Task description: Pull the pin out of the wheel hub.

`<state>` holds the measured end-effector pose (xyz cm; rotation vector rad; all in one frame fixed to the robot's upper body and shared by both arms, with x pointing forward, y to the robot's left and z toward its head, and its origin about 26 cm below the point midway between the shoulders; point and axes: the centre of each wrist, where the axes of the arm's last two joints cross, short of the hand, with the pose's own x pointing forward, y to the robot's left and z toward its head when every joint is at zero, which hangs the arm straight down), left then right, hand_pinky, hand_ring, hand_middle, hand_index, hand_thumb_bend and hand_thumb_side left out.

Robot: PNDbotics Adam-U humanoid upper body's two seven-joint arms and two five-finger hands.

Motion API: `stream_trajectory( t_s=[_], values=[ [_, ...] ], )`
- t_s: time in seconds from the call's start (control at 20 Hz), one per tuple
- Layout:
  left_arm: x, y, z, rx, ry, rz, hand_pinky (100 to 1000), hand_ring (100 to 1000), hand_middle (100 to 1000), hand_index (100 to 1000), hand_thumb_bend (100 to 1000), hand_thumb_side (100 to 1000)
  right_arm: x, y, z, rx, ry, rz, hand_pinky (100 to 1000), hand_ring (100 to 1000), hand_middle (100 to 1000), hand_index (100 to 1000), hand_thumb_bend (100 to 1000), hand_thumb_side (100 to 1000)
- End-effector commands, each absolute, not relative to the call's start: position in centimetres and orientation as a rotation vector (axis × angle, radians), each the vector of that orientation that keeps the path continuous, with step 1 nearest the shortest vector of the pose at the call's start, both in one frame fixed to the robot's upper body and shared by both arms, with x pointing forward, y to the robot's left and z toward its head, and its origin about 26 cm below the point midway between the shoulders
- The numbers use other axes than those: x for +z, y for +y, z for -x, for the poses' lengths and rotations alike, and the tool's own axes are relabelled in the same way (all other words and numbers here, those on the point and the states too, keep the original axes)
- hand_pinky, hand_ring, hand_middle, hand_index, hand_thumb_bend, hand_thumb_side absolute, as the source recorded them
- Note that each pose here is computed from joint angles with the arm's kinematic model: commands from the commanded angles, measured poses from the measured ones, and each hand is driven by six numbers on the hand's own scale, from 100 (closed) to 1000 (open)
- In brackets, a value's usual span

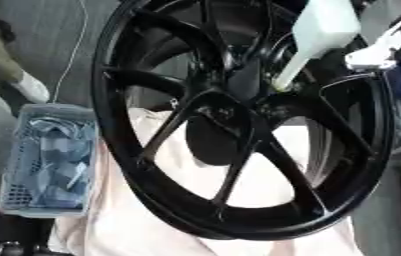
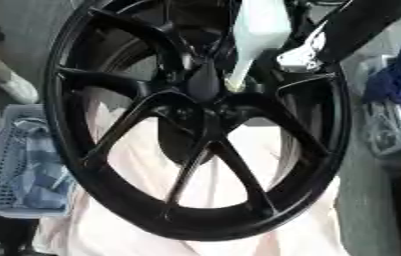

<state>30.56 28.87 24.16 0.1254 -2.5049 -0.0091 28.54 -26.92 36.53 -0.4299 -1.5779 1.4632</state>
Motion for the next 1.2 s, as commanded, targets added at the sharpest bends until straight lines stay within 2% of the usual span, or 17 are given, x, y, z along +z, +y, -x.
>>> stream_trajectory(
  t_s=[0.05,0.45,0.55,0.6,0.65,0.95,1.2],
  values=[
    [25.0,29.3,-30.1,-0.023,-2.533,-0.159,835,654,574,721,100,685,38.6,-28.8,-27.2,1.384,-1.642,0.550,580,644,469,463,135,174],
    [24.7,29.8,-30.0,-0.014,-2.528,-0.194,835,653,574,721,100,684,39.0,-32.9,-26.3,1.111,-1.657,0.746,581,639,471,464,112,157],
    [24.6,29.9,-30.0,-0.011,-2.525,-0.203,835,653,574,721,100,684,39.1,-34.3,-26.5,1.024,-1.643,0.790,579,637,471,465,104,154],
    [24.6,29.9,-29.9,-0.009,-2.524,-0.207,835,653,574,721,100,680,39.1,-35.2,-26.7,0.977,-1.634,0.814,577,636,471,464,100,113],
    [24.5,30.0,-29.9,-0.008,-2.523,-0.210,835,653,574,721,100,683,39.1,-36.1,-26.9,0.928,-1.626,0.840,577,636,471,464,100,145],
    [24.3,30.3,-29.8,0.005,-2.518,-0.232,835,652,573,721,100,682,38.4,-41.8,-28.0,0.681,-1.573,0.986,574,633,475,468,100,121],
    [24.0,30.4,-29.8,0.015,-2.512,-0.244,835,651,572,721,100,682,36.7,-44.6,-28.0,0.568,-1.530,1.077,584,634,487,483,110,104]
  ],
)
